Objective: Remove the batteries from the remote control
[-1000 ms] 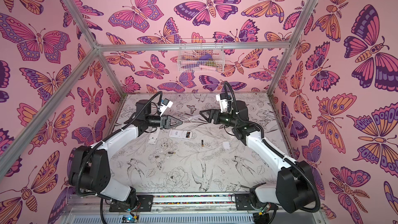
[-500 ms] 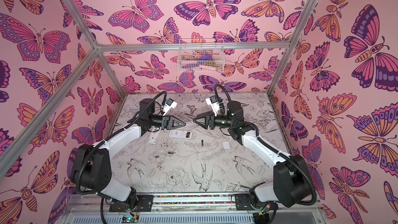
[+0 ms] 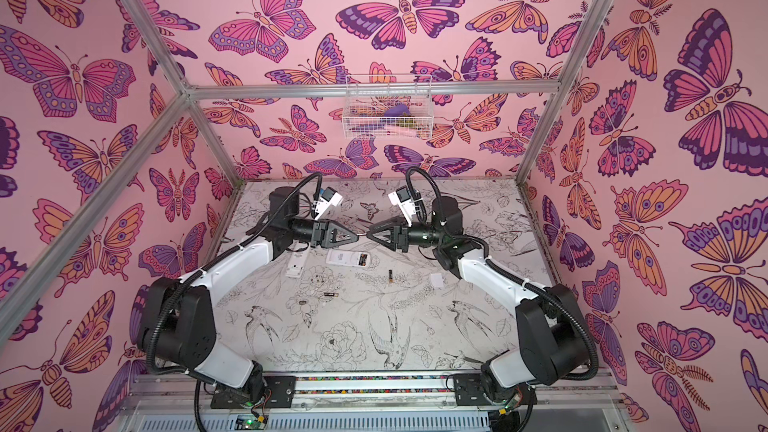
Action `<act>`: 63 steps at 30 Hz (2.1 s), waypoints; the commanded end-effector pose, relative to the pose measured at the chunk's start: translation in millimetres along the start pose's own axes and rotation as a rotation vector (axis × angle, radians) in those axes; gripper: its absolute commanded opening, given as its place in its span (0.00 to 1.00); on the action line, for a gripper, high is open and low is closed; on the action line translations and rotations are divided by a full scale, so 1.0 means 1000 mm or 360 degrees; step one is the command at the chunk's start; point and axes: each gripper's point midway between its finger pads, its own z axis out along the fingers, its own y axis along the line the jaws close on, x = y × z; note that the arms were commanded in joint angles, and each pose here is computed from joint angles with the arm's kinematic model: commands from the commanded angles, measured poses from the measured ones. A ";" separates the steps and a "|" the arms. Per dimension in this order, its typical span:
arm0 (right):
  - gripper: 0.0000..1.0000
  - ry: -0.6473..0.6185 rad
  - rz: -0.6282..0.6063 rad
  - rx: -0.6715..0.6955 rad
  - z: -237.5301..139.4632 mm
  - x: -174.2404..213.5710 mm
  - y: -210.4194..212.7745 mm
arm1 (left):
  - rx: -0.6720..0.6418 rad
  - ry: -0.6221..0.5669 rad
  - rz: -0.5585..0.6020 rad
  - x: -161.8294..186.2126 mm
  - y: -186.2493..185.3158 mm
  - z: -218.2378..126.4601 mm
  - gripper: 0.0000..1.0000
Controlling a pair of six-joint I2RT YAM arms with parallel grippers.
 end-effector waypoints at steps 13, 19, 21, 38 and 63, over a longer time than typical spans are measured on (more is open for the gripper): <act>0.00 0.0105 -0.0039 0.0005 -0.006 0.025 0.008 | -0.0363 -0.0176 0.0127 -0.019 0.039 -0.043 0.35; 0.00 0.0200 0.0068 0.0278 -0.022 0.043 -0.020 | -0.0892 -0.0005 0.0264 -0.008 0.076 -0.076 0.57; 0.00 0.0236 0.0119 0.0346 -0.025 0.050 -0.030 | -0.1007 0.0048 0.0297 -0.008 0.085 -0.083 0.63; 0.00 0.0389 -0.0048 0.0741 -0.031 0.053 -0.081 | -0.0917 0.0654 0.0887 0.039 0.137 -0.075 0.80; 0.00 0.0807 -0.0763 0.0671 0.004 0.093 -0.140 | -0.0827 0.1226 0.1112 0.111 0.203 -0.069 1.00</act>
